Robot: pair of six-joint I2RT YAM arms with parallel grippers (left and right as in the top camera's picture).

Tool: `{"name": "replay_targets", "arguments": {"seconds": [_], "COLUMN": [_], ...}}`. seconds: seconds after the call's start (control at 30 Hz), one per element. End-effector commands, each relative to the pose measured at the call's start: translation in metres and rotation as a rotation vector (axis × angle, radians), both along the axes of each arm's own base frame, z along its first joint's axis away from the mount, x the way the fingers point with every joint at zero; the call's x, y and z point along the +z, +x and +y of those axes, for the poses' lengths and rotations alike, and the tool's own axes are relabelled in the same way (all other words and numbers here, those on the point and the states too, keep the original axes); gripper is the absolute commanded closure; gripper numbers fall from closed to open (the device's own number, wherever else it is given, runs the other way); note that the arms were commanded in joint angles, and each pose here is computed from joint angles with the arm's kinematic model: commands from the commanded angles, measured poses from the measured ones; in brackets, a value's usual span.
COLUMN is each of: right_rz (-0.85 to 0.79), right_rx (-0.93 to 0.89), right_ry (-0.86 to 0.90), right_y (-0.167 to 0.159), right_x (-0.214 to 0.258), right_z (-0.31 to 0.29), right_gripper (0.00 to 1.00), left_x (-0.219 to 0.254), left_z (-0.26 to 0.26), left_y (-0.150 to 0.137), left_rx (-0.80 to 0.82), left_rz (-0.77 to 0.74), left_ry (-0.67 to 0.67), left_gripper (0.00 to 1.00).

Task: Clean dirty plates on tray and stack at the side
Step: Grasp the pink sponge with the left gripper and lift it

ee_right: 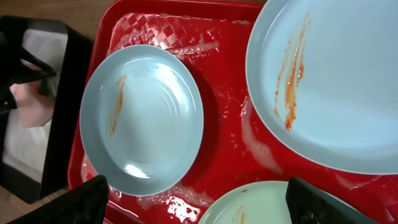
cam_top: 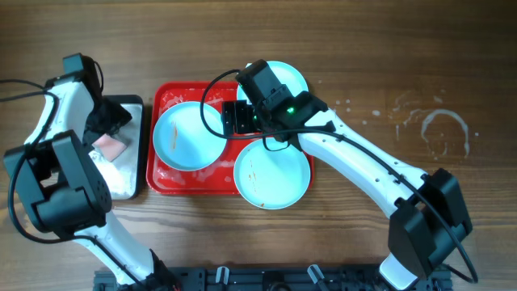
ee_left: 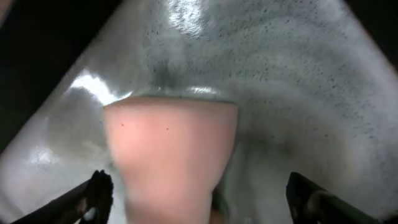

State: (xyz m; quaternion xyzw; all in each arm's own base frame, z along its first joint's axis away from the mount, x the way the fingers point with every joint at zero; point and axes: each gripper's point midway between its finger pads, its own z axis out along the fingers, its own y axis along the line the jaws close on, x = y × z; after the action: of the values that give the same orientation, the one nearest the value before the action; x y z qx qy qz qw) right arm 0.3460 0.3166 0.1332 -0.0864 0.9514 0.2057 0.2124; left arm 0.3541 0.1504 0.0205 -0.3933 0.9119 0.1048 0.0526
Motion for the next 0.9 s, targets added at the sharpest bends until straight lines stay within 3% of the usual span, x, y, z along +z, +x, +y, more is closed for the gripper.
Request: {"name": "replay_targets", "arguments": {"seconds": [0.0,0.07,0.17,0.23,0.27,0.37,0.57,0.6,0.63,0.7,0.87], "right_rz": [-0.016,-0.016,-0.019,-0.019,-0.019,-0.024,-0.028,-0.024,-0.014,0.003,0.074], "right_rx": [0.018,0.017,0.017,0.017,0.017,0.017,0.015,0.015,0.022,0.036,0.004], "right_ry": [-0.029,-0.029,-0.026,-0.026,-0.026,-0.021,-0.016,-0.019,-0.015,0.000,0.008], "right_y": [0.003,0.004,0.004,0.004,0.004,0.005,0.011,0.012,0.012,0.013,0.013], "right_x": [-0.003,-0.003,-0.002,-0.002,-0.002,-0.002,-0.010,-0.014,-0.021,-0.030,-0.058], "right_z": [-0.001,-0.001,0.000,0.000,0.000,0.000,0.006,0.006,0.009,0.016,0.021], "right_gripper": [0.08,0.08,0.08,0.08,0.08,0.08,0.08,0.13,0.25,0.31,0.36], "left_x": [-0.022,-0.026,-0.026,-0.026,-0.025,-0.019,0.031,0.042,0.054,0.070,0.109], "left_z": [-0.002,-0.003,-0.003,-0.003,-0.004,-0.004,-0.004,-0.007,-0.011,-0.017,-0.022], "left_y": [-0.013,-0.015,-0.015,-0.016,-0.017,-0.018,-0.013,-0.014,-0.015,-0.018,-0.030], "left_rx": [-0.002,-0.002,-0.003,-0.002,-0.003,-0.003,-0.006,-0.009,-0.012,-0.019,-0.024], "left_rz": [0.034,0.034,0.034,0.038,0.040,0.041,-0.011,-0.021,-0.036,-0.062,-0.128], "left_ry": [-0.009,-0.009,-0.008,-0.010,-0.011,-0.010,0.002,-0.004,-0.016,-0.034,-0.013], "left_gripper": [0.23,0.34,0.58,0.82,0.87,0.94,0.92,0.94,0.96,0.96,0.96]}}
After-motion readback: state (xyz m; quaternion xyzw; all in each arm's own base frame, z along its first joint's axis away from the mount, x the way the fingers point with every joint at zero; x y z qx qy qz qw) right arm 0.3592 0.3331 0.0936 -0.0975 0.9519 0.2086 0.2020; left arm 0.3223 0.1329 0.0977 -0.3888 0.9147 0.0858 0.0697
